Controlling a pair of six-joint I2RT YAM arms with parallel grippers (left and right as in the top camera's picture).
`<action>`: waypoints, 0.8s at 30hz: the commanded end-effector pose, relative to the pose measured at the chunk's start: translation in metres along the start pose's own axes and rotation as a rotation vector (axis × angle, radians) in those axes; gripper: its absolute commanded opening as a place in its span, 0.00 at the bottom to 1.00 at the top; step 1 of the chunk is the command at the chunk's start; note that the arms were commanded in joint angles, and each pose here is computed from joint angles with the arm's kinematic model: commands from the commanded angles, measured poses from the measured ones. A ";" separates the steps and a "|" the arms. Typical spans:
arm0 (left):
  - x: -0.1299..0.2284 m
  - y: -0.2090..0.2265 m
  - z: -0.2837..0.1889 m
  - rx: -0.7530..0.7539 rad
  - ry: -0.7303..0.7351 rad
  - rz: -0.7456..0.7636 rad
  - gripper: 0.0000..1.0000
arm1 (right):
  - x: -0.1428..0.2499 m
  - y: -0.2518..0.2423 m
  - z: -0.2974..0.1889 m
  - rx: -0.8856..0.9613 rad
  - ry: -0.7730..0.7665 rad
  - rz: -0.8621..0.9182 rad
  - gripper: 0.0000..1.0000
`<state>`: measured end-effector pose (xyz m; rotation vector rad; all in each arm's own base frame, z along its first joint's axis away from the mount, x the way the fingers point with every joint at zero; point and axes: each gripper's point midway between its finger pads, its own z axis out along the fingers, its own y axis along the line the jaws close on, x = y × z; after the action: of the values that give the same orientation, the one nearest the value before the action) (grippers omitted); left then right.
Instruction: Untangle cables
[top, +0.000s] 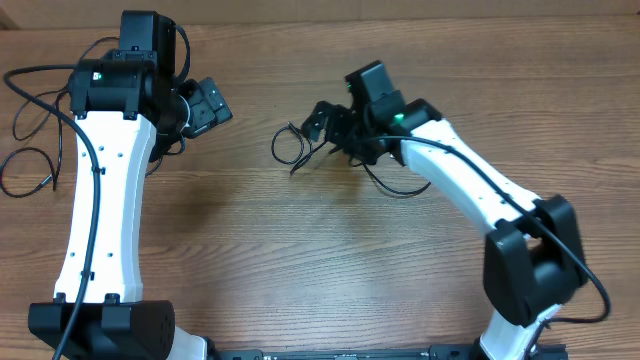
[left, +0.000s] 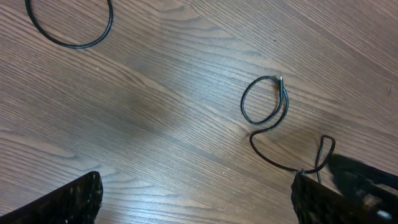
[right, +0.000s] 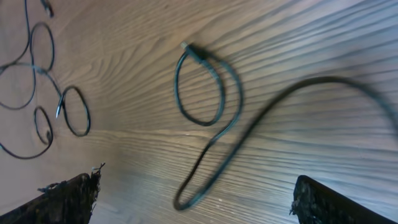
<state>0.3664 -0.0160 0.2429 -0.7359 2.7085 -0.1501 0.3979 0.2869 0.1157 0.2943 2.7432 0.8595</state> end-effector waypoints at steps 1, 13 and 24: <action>-0.002 0.001 0.001 -0.008 -0.003 0.001 0.98 | 0.015 0.012 0.018 -0.014 0.024 0.014 1.00; -0.001 0.001 0.001 -0.009 0.000 0.004 1.00 | 0.000 0.007 0.051 0.025 -0.090 0.123 0.76; -0.001 0.001 0.001 -0.009 0.000 0.004 1.00 | -0.011 0.007 0.055 0.022 -0.142 0.130 0.58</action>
<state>0.3661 -0.0160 0.2428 -0.7363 2.7094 -0.1491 0.4228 0.3197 0.0824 0.5152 2.6365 0.8376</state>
